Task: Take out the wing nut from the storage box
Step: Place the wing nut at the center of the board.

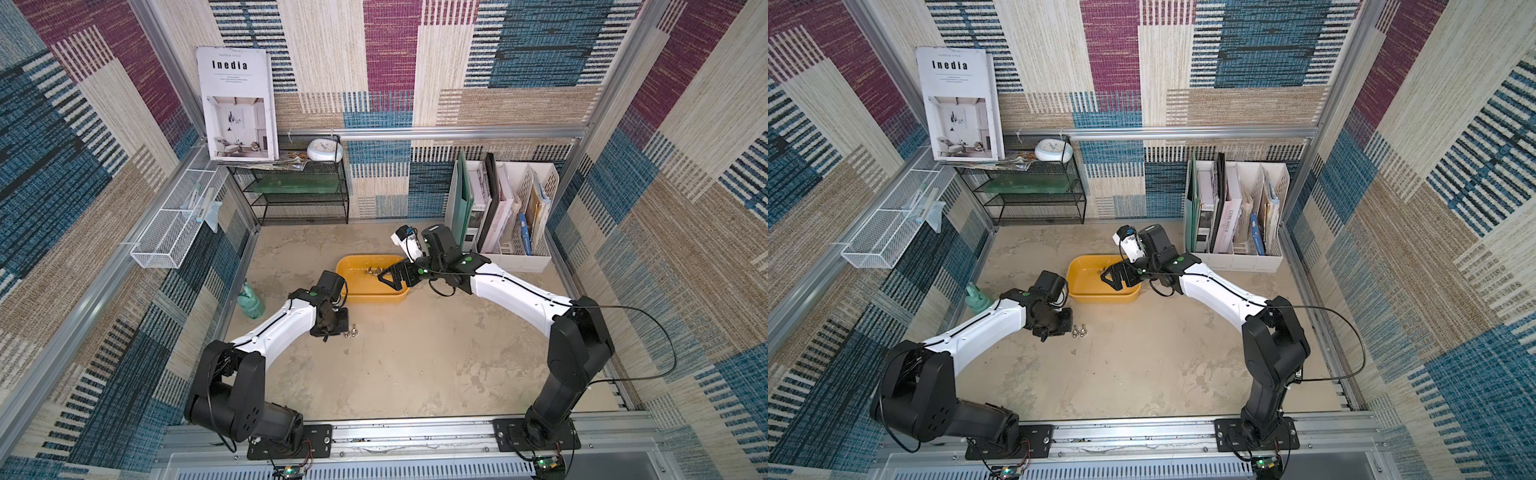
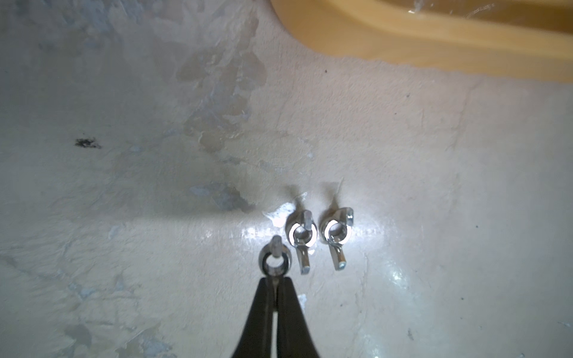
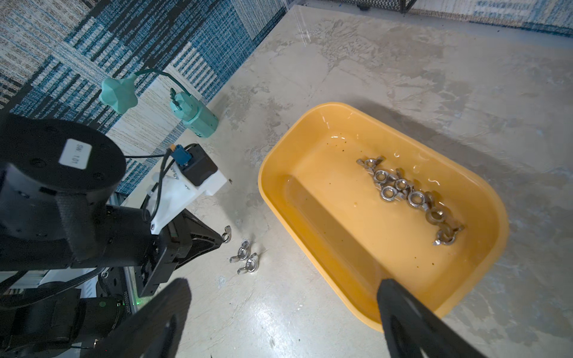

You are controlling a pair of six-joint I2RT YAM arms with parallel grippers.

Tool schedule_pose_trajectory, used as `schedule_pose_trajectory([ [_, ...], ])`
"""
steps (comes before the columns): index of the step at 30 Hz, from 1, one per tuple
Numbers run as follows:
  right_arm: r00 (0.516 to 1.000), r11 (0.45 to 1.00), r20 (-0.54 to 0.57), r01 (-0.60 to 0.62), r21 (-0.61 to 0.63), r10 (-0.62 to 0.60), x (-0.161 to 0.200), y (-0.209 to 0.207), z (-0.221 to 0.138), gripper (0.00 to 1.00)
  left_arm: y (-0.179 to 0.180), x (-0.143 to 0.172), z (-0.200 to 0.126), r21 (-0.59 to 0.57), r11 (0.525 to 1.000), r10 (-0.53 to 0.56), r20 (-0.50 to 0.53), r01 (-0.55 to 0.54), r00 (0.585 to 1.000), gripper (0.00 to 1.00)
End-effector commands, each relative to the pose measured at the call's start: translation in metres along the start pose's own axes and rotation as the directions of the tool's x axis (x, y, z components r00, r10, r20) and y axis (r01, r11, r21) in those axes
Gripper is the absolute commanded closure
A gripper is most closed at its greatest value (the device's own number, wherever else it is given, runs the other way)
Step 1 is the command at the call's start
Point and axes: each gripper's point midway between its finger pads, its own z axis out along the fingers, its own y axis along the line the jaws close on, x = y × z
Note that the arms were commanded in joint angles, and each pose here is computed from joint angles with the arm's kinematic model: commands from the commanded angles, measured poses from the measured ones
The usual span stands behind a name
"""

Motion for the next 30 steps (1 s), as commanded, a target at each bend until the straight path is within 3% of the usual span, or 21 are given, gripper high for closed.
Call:
schedule_pose_trajectory([
  [1, 0.999, 1.000, 0.035, 0.013, 0.005, -0.014, -0.008, 0.002, -0.004, 0.01, 0.003, 0.000, 0.003, -0.023, 1.000, -0.003, -0.011, 0.003, 1.000, 1.00],
  [25, 0.999, 1.000, 0.029, 0.020, 0.019, -0.021, -0.006, -0.002, -0.002, 0.01, 0.002, 0.008, 0.028, -0.031, 0.999, 0.008, -0.098, -0.011, 0.995, 1.00],
  [30, 0.999, 1.000, 0.026, 0.022, 0.020, -0.022, -0.006, -0.002, 0.000, 0.01, 0.002, 0.009, 0.028, -0.033, 0.999, 0.007, -0.101, -0.011, 0.995, 0.86],
])
